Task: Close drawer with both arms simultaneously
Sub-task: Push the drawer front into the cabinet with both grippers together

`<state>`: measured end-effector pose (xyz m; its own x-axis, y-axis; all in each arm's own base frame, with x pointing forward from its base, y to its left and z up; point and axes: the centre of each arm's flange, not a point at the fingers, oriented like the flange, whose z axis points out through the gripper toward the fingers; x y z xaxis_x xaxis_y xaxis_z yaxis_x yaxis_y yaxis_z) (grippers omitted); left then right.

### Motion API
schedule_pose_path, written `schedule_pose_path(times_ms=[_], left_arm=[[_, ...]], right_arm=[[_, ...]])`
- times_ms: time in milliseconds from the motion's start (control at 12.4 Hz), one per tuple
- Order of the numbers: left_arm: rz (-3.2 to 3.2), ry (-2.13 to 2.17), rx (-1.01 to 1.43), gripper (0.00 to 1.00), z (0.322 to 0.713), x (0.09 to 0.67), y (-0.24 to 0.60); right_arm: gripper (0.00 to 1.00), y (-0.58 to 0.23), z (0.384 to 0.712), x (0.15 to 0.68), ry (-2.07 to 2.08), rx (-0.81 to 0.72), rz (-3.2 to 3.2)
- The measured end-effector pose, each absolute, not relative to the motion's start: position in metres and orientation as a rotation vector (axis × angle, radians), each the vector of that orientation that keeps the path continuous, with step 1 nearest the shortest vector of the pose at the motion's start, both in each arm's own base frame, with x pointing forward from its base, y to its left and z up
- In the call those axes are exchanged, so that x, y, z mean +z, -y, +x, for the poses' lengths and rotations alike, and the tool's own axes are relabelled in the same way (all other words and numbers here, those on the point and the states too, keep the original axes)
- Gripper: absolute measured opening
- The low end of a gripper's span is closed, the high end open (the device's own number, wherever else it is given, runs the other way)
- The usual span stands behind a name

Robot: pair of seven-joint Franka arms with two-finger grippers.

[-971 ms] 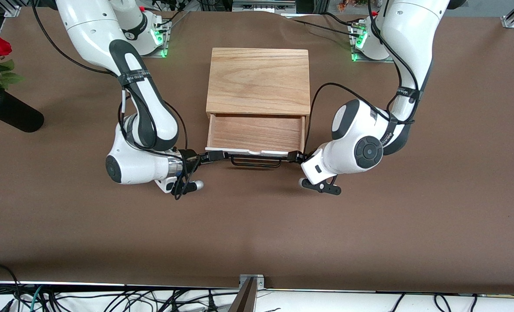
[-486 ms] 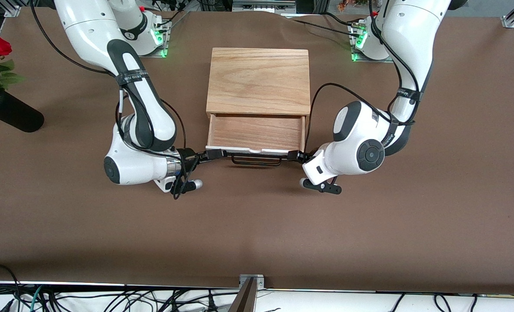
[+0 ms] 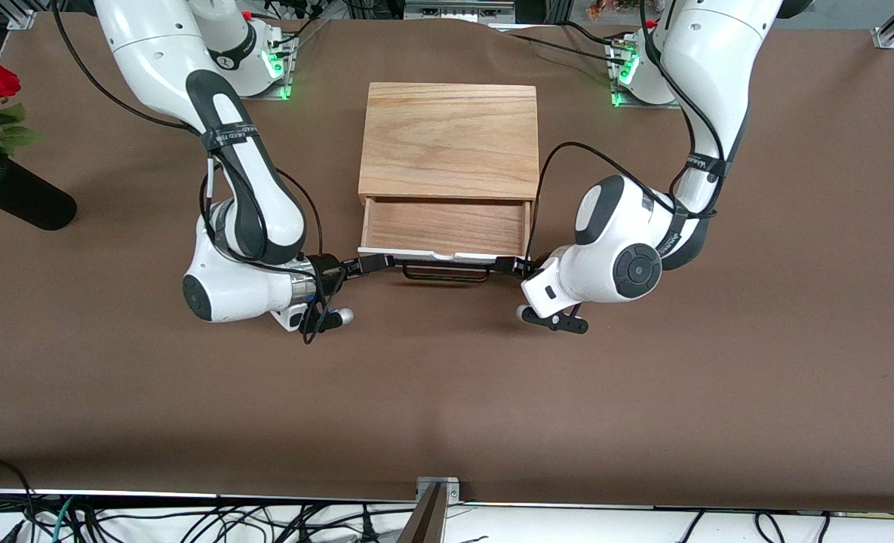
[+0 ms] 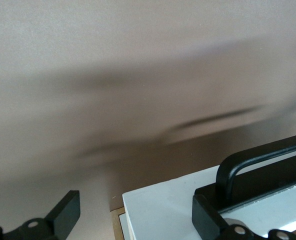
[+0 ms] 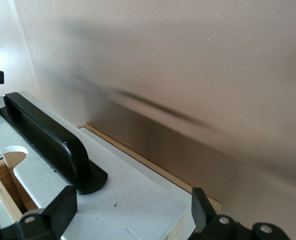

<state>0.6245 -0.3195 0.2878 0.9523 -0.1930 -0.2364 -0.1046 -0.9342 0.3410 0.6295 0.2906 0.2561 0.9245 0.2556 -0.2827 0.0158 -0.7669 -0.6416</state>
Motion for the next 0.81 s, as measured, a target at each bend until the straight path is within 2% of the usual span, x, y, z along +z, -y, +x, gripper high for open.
schedule_pose_path(times_ms=[809], left_arm=[[2.758,0.297,-0.634,1.0,0.58,0.282,0.31]], right_arm=[[1.0,-0.298,0.578,0.23,0.301,0.616,-2.362]])
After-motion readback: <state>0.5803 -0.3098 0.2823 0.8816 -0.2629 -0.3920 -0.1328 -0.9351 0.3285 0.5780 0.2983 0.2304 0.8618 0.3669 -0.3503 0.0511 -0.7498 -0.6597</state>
